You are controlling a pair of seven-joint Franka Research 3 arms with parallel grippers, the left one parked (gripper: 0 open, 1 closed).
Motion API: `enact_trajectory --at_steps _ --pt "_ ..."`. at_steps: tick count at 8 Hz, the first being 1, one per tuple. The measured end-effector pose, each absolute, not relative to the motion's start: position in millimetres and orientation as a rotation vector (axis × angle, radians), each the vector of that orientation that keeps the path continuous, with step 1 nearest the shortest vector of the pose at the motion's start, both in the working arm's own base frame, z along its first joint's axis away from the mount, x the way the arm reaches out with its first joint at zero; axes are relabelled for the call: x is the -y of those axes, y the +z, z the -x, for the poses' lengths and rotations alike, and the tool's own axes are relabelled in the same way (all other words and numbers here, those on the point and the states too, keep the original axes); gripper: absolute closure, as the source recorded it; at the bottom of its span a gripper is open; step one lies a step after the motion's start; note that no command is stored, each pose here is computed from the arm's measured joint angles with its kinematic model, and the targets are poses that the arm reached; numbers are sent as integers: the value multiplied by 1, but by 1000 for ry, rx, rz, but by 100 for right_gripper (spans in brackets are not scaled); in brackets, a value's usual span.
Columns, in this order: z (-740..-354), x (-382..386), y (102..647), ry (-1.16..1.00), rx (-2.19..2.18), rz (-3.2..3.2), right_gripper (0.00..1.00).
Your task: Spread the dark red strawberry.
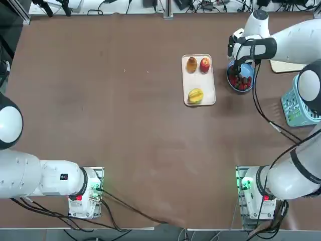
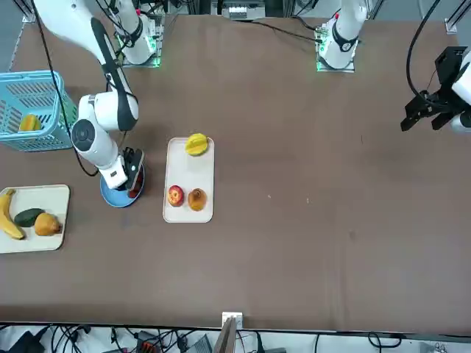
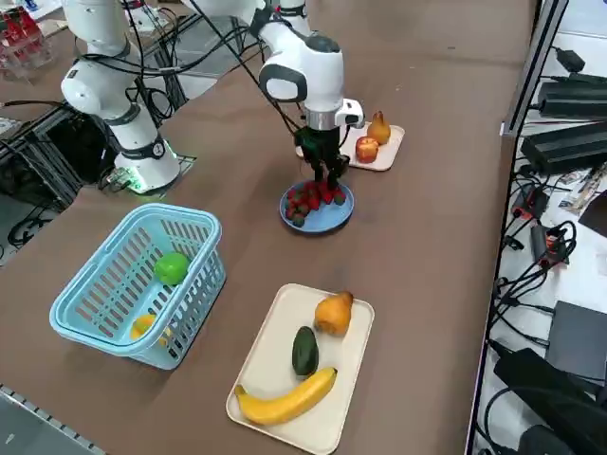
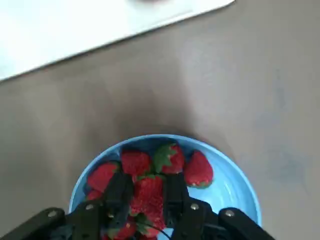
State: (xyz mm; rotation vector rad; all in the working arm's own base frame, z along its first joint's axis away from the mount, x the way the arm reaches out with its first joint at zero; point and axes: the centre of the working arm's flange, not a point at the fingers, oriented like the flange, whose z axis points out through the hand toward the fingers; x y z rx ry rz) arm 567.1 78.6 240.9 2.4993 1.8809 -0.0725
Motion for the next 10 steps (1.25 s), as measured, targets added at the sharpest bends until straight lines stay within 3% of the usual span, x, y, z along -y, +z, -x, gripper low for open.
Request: enact_trajectory --at_steps 3,6,7,8,9,10 --pt "-596 -73 303 -105 -1852 -2534 63" --pt "-611 -17 274 -130 -1828 -2556 64" --pt "-611 2 254 -157 -1824 -2569 74" --pt "-610 12 237 -179 -1817 -2582 95" --pt "-609 14 226 -196 -1815 -2589 97" --pt "-609 16 219 -208 -1818 -2591 92"
